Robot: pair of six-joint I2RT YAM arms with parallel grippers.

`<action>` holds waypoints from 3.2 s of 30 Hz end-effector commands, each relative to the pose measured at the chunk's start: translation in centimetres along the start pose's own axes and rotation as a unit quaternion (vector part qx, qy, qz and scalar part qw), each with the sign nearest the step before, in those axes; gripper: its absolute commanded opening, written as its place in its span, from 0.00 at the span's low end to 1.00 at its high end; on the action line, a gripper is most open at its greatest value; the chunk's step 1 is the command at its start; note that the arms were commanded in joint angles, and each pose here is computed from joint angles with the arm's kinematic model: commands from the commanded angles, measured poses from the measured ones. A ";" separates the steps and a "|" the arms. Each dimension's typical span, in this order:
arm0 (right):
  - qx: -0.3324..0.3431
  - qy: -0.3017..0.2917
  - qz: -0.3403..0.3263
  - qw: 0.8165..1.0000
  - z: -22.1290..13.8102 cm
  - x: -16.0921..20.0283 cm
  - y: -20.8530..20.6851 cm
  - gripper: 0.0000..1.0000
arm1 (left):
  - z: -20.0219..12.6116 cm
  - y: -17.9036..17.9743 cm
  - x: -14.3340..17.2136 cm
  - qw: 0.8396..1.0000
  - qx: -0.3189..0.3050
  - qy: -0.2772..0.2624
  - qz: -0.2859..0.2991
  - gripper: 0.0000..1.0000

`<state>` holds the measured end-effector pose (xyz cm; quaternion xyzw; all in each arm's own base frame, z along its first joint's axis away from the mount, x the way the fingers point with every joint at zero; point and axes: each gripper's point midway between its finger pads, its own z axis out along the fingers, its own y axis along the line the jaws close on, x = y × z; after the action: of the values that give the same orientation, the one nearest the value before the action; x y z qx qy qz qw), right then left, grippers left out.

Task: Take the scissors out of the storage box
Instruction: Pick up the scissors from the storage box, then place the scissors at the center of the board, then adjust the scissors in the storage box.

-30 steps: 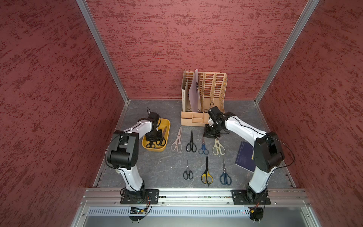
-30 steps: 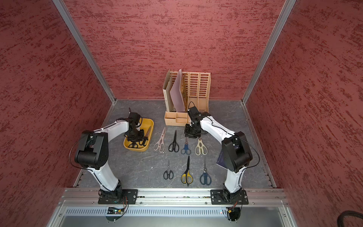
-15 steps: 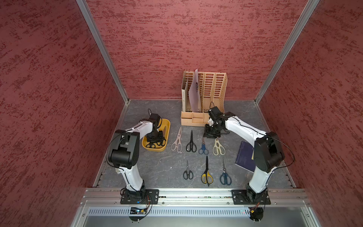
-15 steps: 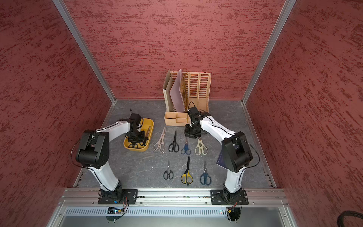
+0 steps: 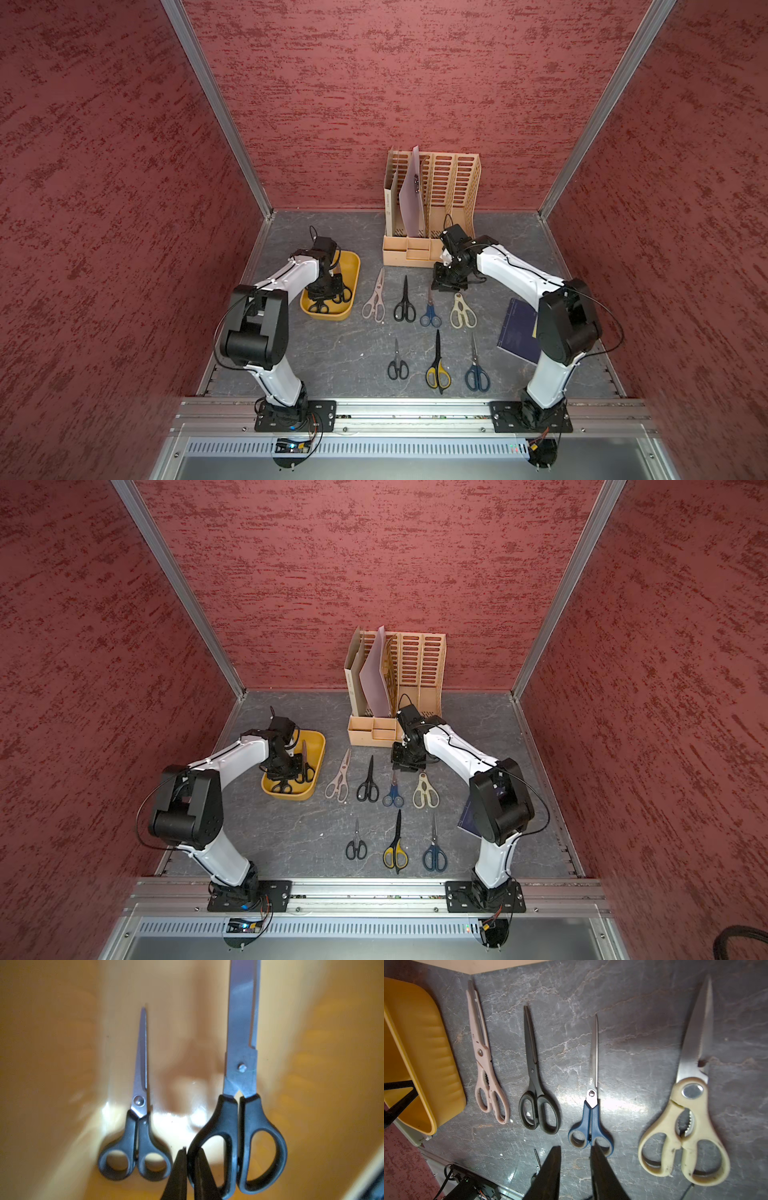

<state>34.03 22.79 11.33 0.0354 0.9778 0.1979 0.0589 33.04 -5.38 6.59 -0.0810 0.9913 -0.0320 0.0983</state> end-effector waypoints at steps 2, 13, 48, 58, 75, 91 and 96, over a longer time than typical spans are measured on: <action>-0.024 -0.023 -0.033 0.999 -1.2 -1.7 2.0 0.29 | -5.3 -1.7 -0.5 0.999 0.026 -0.048 0.003 0.00; -0.070 -0.009 -0.072 0.995 -0.5 -1.7 3.8 0.29 | -12.0 -6.2 8.9 0.995 0.063 -0.060 0.042 0.00; -0.078 0.019 -0.089 0.993 0.9 0.1 2.8 0.29 | 0.5 -5.5 25.5 0.993 -0.057 0.046 0.096 0.00; -0.084 0.014 -0.087 0.993 0.8 -0.1 3.2 0.29 | -3.4 -5.0 23.2 0.995 -0.061 0.005 0.081 0.49; -0.086 0.010 -0.084 0.993 1.1 -0.7 3.4 0.29 | -7.5 0.3 7.9 0.989 0.000 -0.054 -0.137 0.48; -0.068 0.008 -0.073 0.995 1.4 -2.0 2.9 0.29 | -5.2 0.5 2.1 0.993 0.000 -0.039 -0.112 0.41; -0.066 0.009 -0.072 0.995 1.4 -2.5 3.2 0.29 | -3.0 1.5 1.5 0.995 -0.014 -0.009 -0.103 0.31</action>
<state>36.01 26.27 11.12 -0.0474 0.9608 0.2667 0.0594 30.00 -4.25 10.13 -0.2034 0.9723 -0.0271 0.1116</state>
